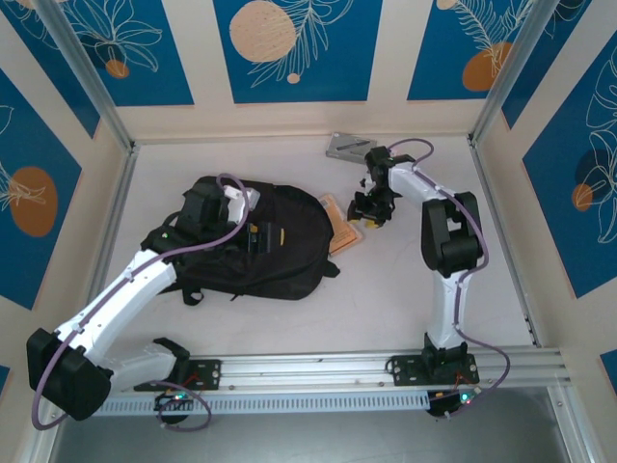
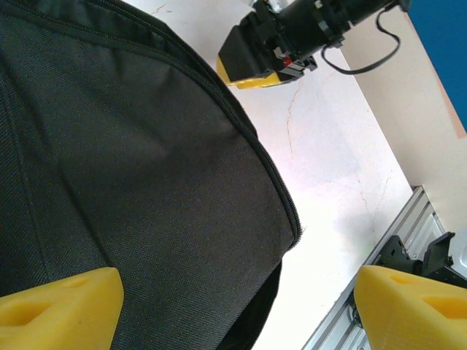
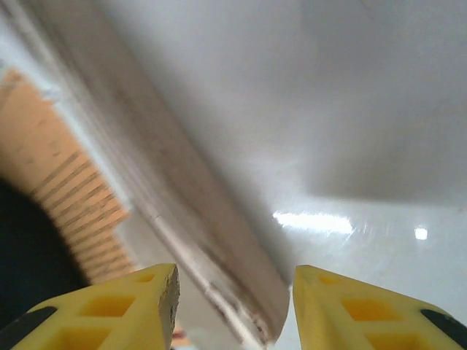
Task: Pack books, pencil case, and school supplies into a backpack
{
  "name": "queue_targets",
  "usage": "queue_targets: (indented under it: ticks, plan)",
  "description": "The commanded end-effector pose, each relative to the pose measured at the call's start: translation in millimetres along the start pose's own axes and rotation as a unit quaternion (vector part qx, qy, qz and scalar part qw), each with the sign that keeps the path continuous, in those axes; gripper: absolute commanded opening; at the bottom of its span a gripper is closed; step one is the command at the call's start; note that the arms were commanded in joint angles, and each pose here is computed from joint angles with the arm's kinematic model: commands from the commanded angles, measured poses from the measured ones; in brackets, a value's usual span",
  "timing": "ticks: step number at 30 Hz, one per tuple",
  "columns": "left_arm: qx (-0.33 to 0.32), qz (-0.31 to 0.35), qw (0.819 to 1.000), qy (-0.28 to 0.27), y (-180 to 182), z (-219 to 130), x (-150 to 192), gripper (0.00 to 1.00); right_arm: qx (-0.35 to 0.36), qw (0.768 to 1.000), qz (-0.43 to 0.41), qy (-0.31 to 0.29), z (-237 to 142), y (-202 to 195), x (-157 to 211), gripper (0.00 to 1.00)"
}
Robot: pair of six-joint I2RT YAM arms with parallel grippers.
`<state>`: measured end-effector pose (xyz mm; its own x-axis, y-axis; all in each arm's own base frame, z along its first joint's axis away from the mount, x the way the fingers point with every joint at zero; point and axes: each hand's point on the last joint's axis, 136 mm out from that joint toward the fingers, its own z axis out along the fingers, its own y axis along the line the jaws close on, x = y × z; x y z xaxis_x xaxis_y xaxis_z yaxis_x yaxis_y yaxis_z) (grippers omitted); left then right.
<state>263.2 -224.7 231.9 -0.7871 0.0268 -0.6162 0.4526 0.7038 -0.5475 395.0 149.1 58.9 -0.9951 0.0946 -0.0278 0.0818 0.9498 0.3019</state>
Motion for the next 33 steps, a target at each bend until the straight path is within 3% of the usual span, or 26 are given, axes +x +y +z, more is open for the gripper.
queue_targets:
  ticks: [1, 5, 11, 19, 26, 33]
  plan:
    - [0.014, -0.001, 1.000, -0.011, -6.0, -4.0, -5.5, 0.82, -0.042, 0.997, -0.005, -0.072, -35.9, 20.3, -21.1, 0.45]
    - [0.005, 0.001, 1.000, -0.010, -2.7, -4.3, -4.2, 0.82, -0.124, 0.991, -0.030, -0.050, -34.0, 50.0, -32.0, 0.48]
    - [-0.007, 0.006, 1.000, -0.010, 2.0, -4.5, -2.3, 0.83, -0.055, 0.997, -0.050, -0.005, 7.3, 38.4, -36.9, 0.53]
    - [-0.005, 0.004, 1.000, -0.006, 2.4, -1.6, -2.0, 0.82, -0.016, 0.998, -0.053, 0.013, 29.9, 21.6, -25.3, 0.53]
    - [0.001, 0.000, 1.000, -0.003, 0.8, 0.1, -2.0, 0.82, -0.011, 0.996, -0.074, 0.052, 52.3, 29.8, 3.1, 0.49]
    - [0.001, 0.001, 1.000, -0.006, 0.3, -1.6, -1.7, 0.82, 0.013, 0.995, -0.082, 0.047, 52.6, 31.3, 17.6, 0.40]
